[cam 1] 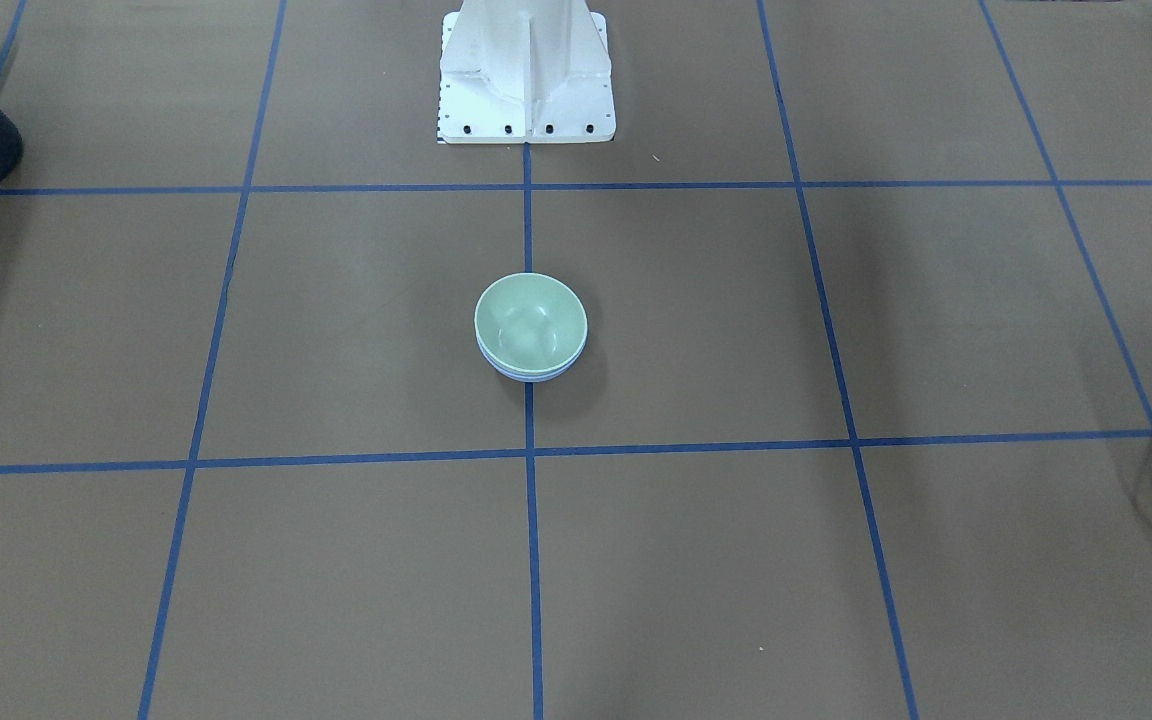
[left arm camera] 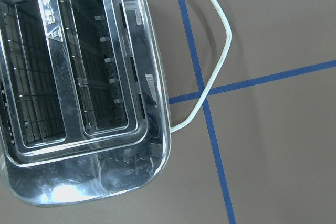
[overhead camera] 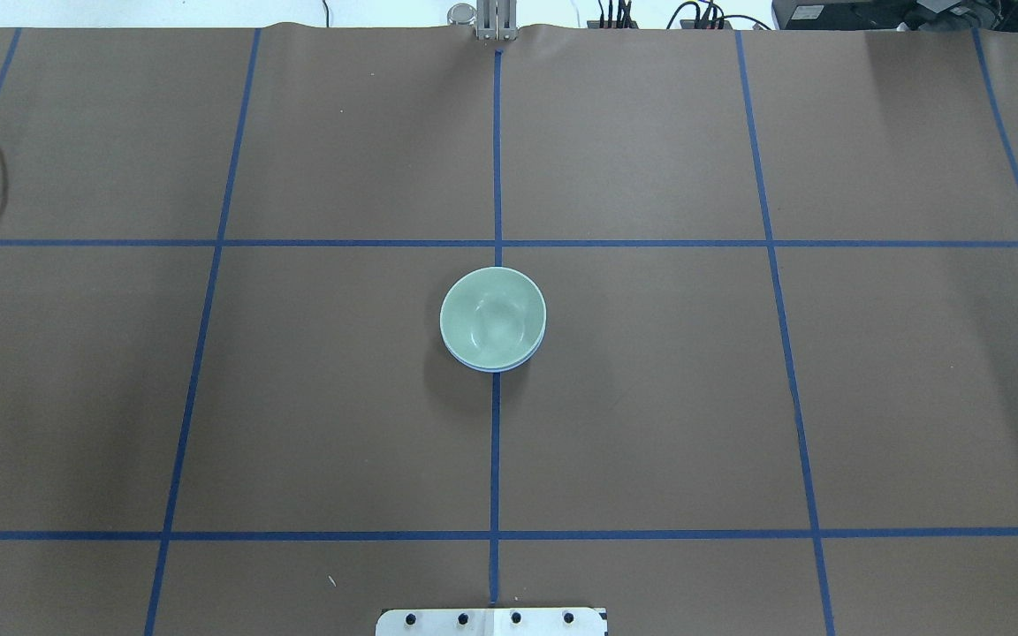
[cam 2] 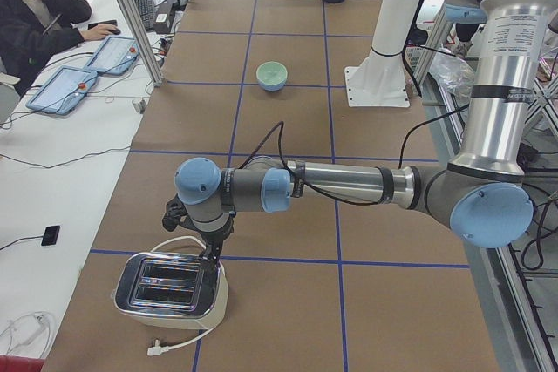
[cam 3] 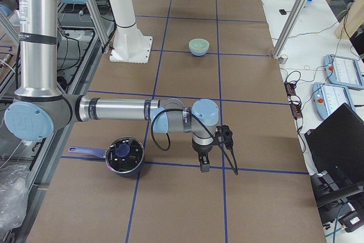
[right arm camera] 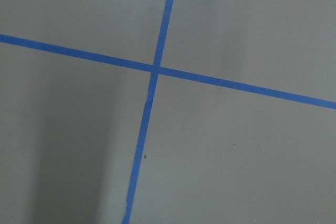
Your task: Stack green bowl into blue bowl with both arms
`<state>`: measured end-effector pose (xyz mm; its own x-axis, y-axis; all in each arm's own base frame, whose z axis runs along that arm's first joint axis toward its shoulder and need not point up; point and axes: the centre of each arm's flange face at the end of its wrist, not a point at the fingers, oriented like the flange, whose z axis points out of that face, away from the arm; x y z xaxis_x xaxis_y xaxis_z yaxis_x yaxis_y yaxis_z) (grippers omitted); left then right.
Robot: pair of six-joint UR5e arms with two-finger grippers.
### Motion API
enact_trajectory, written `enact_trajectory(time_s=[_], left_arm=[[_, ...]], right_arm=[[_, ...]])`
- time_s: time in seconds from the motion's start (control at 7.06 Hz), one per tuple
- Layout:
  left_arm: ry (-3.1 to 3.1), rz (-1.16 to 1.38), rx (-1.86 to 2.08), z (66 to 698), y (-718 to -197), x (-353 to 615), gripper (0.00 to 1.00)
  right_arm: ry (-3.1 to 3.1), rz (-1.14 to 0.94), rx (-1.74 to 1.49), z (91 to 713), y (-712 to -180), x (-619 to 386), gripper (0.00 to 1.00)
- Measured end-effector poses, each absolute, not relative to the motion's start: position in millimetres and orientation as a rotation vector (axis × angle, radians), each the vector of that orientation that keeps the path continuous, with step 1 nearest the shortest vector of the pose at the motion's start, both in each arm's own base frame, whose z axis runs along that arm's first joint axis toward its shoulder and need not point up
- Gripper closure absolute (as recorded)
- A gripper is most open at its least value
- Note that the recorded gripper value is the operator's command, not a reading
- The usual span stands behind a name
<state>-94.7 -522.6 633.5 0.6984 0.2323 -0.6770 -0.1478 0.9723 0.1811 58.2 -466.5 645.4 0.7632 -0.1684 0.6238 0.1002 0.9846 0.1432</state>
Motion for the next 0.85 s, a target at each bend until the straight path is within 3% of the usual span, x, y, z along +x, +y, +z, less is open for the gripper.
enact_trajectory(time_s=[0.85], left_arm=[[0.769,0.211,0.114,635,-503,-93,0.01]], right_arm=[[-0.756,-0.138,0.116,632,-465,53,0.00]])
